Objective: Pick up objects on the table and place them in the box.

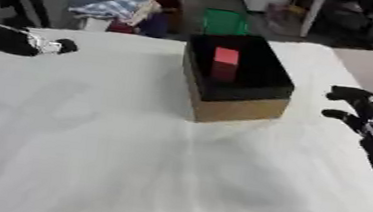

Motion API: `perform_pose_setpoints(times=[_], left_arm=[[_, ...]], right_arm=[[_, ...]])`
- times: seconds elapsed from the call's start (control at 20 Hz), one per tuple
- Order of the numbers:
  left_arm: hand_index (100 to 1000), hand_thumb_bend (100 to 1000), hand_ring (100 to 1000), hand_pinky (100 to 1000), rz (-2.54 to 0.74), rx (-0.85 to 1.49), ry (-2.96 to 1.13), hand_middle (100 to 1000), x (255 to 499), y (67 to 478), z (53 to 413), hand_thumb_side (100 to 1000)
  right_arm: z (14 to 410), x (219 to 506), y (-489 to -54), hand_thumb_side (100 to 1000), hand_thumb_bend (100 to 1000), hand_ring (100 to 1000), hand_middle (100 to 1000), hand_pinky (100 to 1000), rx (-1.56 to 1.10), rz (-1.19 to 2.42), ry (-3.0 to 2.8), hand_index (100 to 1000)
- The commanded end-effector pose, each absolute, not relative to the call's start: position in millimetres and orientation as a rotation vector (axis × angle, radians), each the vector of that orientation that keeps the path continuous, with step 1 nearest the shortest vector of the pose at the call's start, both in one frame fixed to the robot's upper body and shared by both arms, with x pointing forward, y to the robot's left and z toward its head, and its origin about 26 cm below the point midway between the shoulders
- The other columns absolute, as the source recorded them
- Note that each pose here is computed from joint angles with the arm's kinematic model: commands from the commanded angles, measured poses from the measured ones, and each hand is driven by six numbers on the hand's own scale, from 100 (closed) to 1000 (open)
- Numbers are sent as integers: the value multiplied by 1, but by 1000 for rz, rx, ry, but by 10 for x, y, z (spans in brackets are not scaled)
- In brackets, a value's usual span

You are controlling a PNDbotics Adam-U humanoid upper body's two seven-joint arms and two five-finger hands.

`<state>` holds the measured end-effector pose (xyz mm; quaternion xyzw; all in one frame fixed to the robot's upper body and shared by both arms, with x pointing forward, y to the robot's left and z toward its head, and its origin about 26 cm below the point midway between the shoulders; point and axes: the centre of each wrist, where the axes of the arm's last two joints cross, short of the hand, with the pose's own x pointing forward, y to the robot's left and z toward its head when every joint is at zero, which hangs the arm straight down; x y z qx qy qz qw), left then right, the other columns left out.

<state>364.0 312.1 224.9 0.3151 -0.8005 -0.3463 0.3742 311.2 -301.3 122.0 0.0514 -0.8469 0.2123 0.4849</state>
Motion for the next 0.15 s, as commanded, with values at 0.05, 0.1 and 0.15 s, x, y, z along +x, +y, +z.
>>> perform_pose_setpoints(times=[0.05,0.1,0.15], left_arm=[[719,816,642,600,-877,842,-2055,608,3565,3194,2371,158],[719,816,644,601,-878,835,-2046,609,3561,3202,2346,157],[719,816,644,602,-880,830,-2037,609,3560,3211,2323,157]], right_arm=[[1341,3107,-3034,694,100,1000,743,788,116,530,-2095,828],[1340,3107,-3033,694,100,1000,743,788,116,528,-2094,829],[1335,3107,-3032,695,100,1000,742,788,117,525,-2093,829]])
